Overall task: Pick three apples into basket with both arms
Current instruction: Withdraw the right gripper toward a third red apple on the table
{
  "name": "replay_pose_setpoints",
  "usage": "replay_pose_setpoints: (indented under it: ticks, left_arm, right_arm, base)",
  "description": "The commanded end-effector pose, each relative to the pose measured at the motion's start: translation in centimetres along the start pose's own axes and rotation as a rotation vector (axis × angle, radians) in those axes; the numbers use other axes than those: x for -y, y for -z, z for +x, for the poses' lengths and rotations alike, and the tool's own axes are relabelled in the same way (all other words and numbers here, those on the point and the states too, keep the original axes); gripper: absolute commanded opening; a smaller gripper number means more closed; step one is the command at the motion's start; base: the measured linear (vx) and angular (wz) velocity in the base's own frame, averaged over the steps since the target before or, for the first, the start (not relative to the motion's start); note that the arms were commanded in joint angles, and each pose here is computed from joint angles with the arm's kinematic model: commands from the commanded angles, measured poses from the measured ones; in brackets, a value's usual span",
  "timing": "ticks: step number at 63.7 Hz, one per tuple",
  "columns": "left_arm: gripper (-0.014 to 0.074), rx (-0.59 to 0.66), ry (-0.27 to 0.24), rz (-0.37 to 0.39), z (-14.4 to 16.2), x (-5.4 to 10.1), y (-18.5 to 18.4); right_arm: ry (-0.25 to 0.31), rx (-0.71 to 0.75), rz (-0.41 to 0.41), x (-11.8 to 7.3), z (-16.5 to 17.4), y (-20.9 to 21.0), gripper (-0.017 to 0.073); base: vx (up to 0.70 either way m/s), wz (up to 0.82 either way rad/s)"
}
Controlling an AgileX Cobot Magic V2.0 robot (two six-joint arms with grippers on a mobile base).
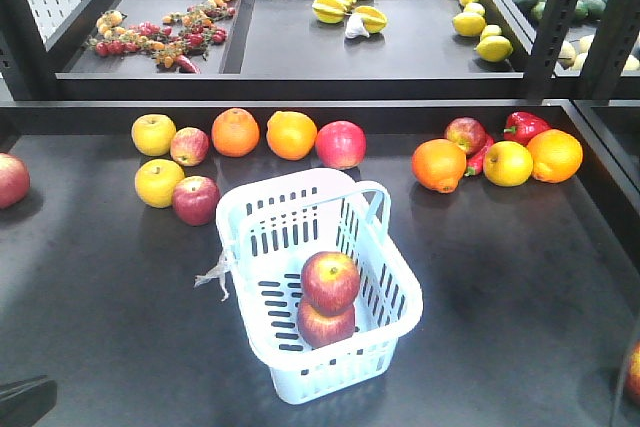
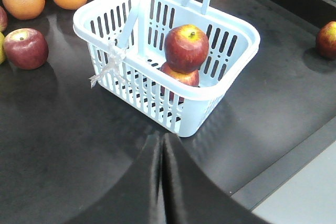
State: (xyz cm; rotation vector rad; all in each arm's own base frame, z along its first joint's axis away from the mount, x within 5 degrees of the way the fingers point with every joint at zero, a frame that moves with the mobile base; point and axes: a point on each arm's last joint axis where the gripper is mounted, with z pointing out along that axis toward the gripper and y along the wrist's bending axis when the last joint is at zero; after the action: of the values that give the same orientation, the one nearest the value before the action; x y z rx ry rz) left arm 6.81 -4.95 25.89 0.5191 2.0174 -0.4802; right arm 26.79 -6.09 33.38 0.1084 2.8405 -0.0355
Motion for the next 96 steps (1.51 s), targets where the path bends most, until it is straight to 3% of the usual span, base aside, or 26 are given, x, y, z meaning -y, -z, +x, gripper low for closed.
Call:
replay_pose_setpoints:
  ticks: [1, 10, 20, 42, 77, 96]
  left_arm:
    - [-0.0007, 0.08, 0.022, -0.007, -1.3, 0.0, 0.3]
    - [-0.0007, 0.074, 0.023, -0.004, -1.2, 0.0, 0.3]
    - [-0.0007, 0.074, 0.023, -0.004, -1.2, 0.0, 0.3]
    - [-0.0007, 0.074, 0.023, -0.004, -1.2, 0.0, 0.3]
    - [-0.0007, 0.074, 0.023, -0.004, -1.2, 0.0, 0.3]
    - [-0.0007, 0.074, 0.023, -0.004, -1.2, 0.0, 0.3]
  right_arm:
    - [-0.031, -0.061, -0.016, 1.7, 2.1, -0.8, -0.0004]
    - [-0.113, -0.061, -0.009, 3.1, 3.8, -4.3, 0.0001]
    - [-0.133, -0.066, -0.003, 3.6, 4.7, -6.0, 0.0096]
    - [-0.115, -0.116, -0.007, 4.2, 4.0, -8.7, 0.0731]
    - [-0.158, -0.225, 0.045, 5.8, 3.3, -15.8, 0.0676]
    - [-0.15, -0.227, 0.067, 6.3, 3.0, -18.4, 0.0661]
  base:
    - [0.0, 0.0]
    - [0.0, 0.0]
    - [0.0, 0.0]
    - [0.0, 0.0]
    - [0.0, 0.0]
    - [0.0, 0.0]
